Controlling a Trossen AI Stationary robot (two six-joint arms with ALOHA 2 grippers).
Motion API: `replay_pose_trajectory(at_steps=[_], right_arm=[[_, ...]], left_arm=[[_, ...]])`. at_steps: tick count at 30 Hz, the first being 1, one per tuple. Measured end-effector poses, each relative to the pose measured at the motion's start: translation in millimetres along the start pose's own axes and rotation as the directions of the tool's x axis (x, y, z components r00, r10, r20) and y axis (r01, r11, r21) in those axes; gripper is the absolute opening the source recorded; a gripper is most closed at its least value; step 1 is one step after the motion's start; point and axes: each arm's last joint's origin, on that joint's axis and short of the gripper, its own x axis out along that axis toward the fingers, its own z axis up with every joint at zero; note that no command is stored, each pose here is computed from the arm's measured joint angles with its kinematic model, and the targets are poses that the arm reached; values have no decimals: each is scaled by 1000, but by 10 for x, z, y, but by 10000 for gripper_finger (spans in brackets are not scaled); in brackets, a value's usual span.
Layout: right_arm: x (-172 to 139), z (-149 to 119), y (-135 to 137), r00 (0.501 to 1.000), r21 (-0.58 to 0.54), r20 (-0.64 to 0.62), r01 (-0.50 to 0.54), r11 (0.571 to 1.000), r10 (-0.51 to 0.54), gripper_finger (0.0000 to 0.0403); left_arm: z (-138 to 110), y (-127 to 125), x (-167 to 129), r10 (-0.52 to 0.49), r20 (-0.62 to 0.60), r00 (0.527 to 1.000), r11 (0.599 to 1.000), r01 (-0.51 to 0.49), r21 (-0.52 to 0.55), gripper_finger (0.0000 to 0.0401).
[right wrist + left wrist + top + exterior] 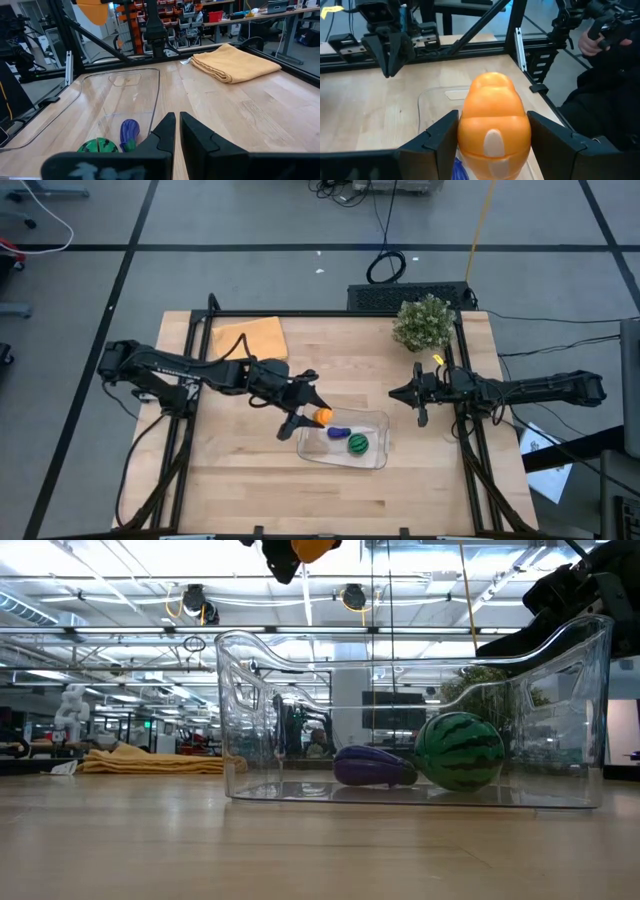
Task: Pick and placing Produce into tupperware
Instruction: Put the orange croissant into the transparent bin
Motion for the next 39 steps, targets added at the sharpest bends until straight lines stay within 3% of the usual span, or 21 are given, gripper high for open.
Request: replay_pose_trajectory(at_steps=[9, 15, 18, 24, 32, 39], right_arm=[[0, -1, -1, 1000, 0, 0, 4, 1000, -4, 16], [0, 0, -1, 1000, 0, 0, 4, 1000, -4, 16], [2, -2, -2, 1000, 0, -2, 5, 1000, -5, 16], [13, -20, -6, 1000, 1, -19, 8, 1000, -8, 16], [27, -40, -10, 999, 2, -38, 12, 1000, -12, 16], [30, -39, -10, 999, 1, -37, 12, 1000, -12, 16]], left_arm=[[-2, 43, -12, 13, -1, 1000, 999, -13, -35, 211], [-85, 88, 131, 19, -51, 999, 995, -24, -92, 211], [-123, 131, 261, 28, -161, 987, 993, -47, -113, 211], [68, 179, 581, 12, -271, 963, 996, -36, -84, 211], [90, 170, 828, -16, -456, 890, 994, -36, -105, 211], [-173, 151, 1001, -35, -619, 785, 995, -33, -98, 211]])
